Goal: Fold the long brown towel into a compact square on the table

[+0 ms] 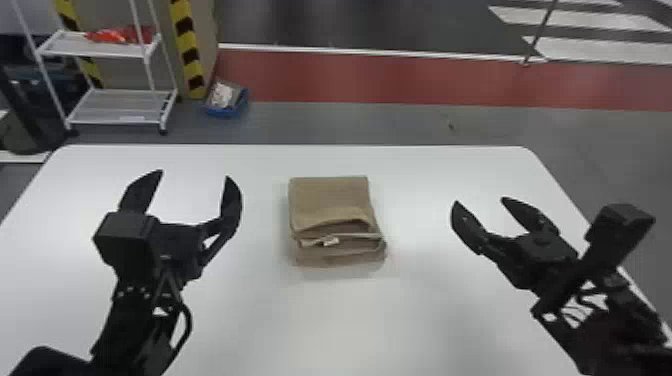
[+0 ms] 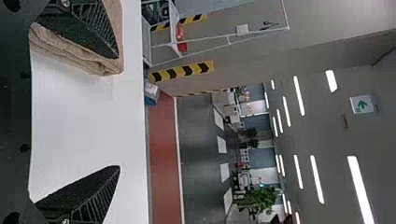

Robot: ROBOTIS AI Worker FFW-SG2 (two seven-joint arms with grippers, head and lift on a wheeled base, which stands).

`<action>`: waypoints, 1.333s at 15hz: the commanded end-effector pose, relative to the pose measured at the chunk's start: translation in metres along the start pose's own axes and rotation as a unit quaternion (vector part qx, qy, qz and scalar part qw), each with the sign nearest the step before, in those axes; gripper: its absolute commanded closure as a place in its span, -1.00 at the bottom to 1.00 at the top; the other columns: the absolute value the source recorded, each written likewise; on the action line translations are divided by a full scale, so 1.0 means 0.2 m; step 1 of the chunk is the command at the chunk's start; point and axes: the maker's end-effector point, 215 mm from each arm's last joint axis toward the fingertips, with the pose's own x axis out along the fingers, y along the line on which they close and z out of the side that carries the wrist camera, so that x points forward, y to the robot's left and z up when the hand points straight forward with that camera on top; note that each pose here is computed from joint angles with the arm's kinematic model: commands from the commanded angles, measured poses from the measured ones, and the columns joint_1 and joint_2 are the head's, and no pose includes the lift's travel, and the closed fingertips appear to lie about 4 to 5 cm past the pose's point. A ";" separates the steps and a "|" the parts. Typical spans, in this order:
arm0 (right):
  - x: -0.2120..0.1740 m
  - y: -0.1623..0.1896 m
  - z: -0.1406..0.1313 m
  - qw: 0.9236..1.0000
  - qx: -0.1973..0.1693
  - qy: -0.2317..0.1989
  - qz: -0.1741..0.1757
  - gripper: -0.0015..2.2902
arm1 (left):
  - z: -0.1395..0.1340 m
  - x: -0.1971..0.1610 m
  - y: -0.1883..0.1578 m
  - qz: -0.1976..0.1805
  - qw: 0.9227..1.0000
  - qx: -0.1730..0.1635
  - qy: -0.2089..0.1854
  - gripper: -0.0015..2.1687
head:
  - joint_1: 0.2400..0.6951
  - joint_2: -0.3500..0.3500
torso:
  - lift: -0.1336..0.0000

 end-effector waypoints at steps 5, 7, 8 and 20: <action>-0.21 0.03 -0.08 1.000 -0.012 -0.010 -0.024 -0.98 | -0.08 -0.13 0.22 0.028 0.999 0.003 0.023 -0.94 | 1.00 -0.24 | -0.91; -0.27 0.03 -0.10 1.000 0.000 0.000 -0.024 -0.97 | -0.09 -0.16 0.28 0.037 0.999 0.007 0.025 -0.94 | 1.00 -0.18 | -0.91; -0.30 0.03 -0.10 1.000 0.002 0.004 -0.025 -0.96 | -0.09 -0.17 0.29 0.038 0.999 0.005 0.025 -0.94 | 1.00 -0.16 | -0.91; -0.34 0.01 -0.11 0.999 0.018 -0.003 -0.028 -0.94 | -0.06 -0.18 0.25 0.029 0.999 -0.001 0.028 -0.93 | 1.00 -0.18 | -0.91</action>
